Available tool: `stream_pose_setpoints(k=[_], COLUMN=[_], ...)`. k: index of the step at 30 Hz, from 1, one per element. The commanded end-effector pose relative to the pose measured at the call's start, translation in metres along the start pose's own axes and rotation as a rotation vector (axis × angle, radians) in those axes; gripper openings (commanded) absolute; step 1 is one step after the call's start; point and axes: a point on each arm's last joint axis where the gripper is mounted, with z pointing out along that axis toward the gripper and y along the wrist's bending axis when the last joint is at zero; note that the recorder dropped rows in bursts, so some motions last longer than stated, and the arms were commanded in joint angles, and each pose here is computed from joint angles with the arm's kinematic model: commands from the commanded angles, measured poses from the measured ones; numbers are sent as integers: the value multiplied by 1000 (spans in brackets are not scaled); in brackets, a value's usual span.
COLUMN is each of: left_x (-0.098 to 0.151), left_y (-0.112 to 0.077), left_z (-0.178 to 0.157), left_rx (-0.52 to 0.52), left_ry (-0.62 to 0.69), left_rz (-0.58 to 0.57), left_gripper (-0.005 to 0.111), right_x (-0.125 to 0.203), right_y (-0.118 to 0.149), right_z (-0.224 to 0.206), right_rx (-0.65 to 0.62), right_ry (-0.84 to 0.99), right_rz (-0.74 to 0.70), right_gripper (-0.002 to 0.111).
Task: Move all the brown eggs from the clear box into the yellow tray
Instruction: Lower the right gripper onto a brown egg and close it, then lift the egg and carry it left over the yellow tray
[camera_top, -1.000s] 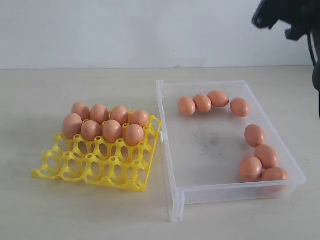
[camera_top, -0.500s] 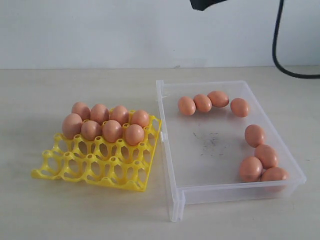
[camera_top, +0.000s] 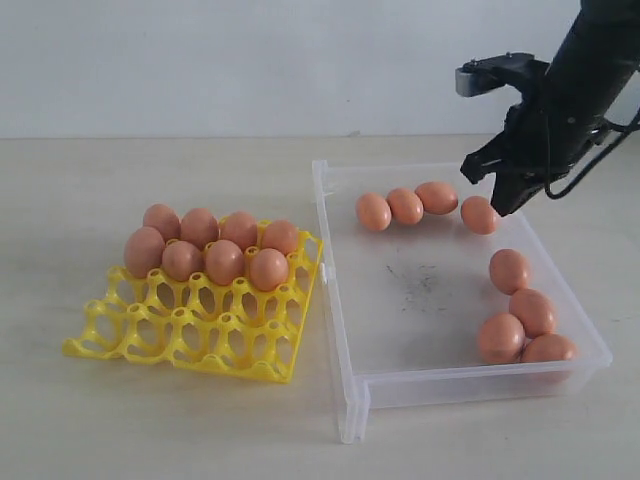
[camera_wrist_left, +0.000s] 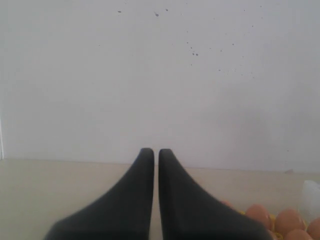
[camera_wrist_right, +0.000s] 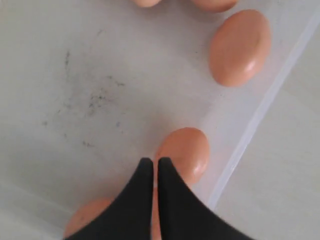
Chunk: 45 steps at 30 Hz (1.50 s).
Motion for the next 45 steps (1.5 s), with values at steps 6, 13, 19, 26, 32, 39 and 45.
stream_pose_setpoints(k=[6,13,19,26,32,39,45], left_x=[-1,-1,-1,-1,-1,-1,-1], left_y=[0,0,0,0,0,0,0], left_z=[0,0,0,0,0,0,0], left_rx=[2,2,2,2,2,2,2], left_ry=[-9,-9,-9,-9,-9,-9,-9], left_rz=[-2,-2,-2,-2,-2,-2,-2], left_gripper=[4,4,4,4,4,4,4], right_x=[1,8,9,6,6,-9,3], right_y=[-5,-11,-17,-21,-22,-19,-5], right_z=[7,47,70,83,86,91,81], right_rx=[-9,-21,-7,15,15,-27,266], right_ry=[103,229,255,222,224,28,-599], right_rz=[212,242,238,243,242,203,176], right_gripper=[62,32,56,54,44,0,0])
